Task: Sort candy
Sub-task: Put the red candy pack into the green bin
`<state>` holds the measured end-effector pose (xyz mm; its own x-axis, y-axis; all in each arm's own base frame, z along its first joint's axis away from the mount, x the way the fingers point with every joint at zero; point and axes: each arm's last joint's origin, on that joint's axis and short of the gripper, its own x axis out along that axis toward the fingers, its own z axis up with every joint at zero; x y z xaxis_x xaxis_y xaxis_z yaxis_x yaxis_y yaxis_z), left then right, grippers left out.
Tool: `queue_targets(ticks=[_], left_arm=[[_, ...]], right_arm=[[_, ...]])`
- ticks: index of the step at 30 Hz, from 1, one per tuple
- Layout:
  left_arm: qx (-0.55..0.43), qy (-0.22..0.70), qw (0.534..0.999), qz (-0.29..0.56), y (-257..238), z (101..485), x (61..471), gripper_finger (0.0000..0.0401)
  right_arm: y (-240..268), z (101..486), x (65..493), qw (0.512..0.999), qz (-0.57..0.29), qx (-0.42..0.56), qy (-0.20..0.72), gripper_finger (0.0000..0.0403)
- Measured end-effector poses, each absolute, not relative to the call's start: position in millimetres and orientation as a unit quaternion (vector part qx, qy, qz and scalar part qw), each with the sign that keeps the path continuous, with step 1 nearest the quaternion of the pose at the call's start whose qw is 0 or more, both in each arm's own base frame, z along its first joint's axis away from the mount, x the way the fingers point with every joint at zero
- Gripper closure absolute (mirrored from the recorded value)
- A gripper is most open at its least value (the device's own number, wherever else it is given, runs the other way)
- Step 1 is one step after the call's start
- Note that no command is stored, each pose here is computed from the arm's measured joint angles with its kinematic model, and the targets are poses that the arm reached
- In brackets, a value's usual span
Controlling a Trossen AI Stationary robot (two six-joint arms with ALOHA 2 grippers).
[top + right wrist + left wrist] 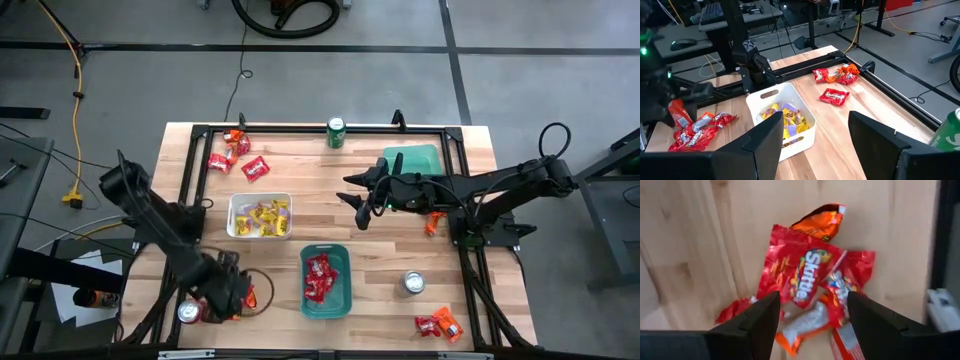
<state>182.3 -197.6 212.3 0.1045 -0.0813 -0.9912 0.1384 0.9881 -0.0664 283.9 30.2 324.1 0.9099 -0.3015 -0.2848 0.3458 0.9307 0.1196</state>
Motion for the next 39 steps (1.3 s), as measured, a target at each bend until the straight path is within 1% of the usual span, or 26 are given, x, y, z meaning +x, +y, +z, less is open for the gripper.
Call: queue_targets(ticks=[3,6,10,13,18,21,23,25,27,29,30,31,35,37,39], left_arm=[[0.065,0.672,0.735,-0.065,-203.1,196.2,185.4,0.0183],[0.083,0.684,0.723,-0.052,-202.7,182.5,192.7,0.0183],[0.08,0.705,0.703,-0.039,-200.7,168.2,200.5,0.0183],[0.074,0.721,0.687,-0.051,-201.3,160.9,203.6,0.0183],[0.068,0.713,0.694,-0.072,-207.8,151.4,210.0,0.0184],[0.081,0.71,0.694,-0.088,-209.5,147.3,211.9,0.0193],[0.08,0.71,0.694,-0.087,-208.5,147.0,213.2,0.021],[0.077,0.711,0.694,-0.085,-207.1,147.8,213.9,0.0242],[0.074,0.709,0.696,-0.085,-205.1,152.0,213.6,0.0289],[0.067,0.702,0.703,-0.087,-202.2,160.3,213.4,0.0349],[0.062,0.699,0.707,-0.089,-199.7,166.2,212.9,0.0373],[0.057,0.695,0.711,-0.088,-196.3,173.3,211.8,0.0384],[0.034,0.673,0.734,-0.087,-174.0,212.3,202.2,0.0378],[0.021,0.648,0.758,-0.078,-158.1,234.9,195.8,0.0384],[0.005,0.607,0.792,-0.061,-140.5,256.6,191.1,0.0394]], right_arm=[[30.2,324.1,283.9,0.974,-0.166,0.084,0.132,0.0182],[30.2,324.1,283.9,0.974,-0.166,0.085,0.132,0.0182],[30.6,324.1,284.0,0.974,-0.161,0.086,0.133,0.0182],[30.7,324.0,284.2,0.975,-0.158,0.087,0.133,0.0182],[30.9,323.9,284.2,0.975,-0.156,0.087,0.134,0.0182],[30.9,323.8,284.2,0.975,-0.156,0.087,0.135,0.0182],[30.9,323.7,284.1,0.975,-0.156,0.087,0.135,0.0182],[30.9,323.7,284.1,0.975,-0.156,0.087,0.135,0.0182],[30.8,323.2,284.0,0.974,-0.156,0.086,0.138,0.0182],[30.8,323.1,283.9,0.974,-0.156,0.086,0.139,0.0182],[30.8,323.0,283.9,0.974,-0.156,0.086,0.139,0.0182],[30.8,323.0,283.9,0.974,-0.156,0.086,0.139,0.0182],[30.8,322.9,283.9,0.974,-0.156,0.086,0.139,0.0182],[30.8,322.9,283.9,0.974,-0.156,0.086,0.139,0.0182],[30.8,323.0,283.9,0.974,-0.156,0.086,0.139,0.0182]])
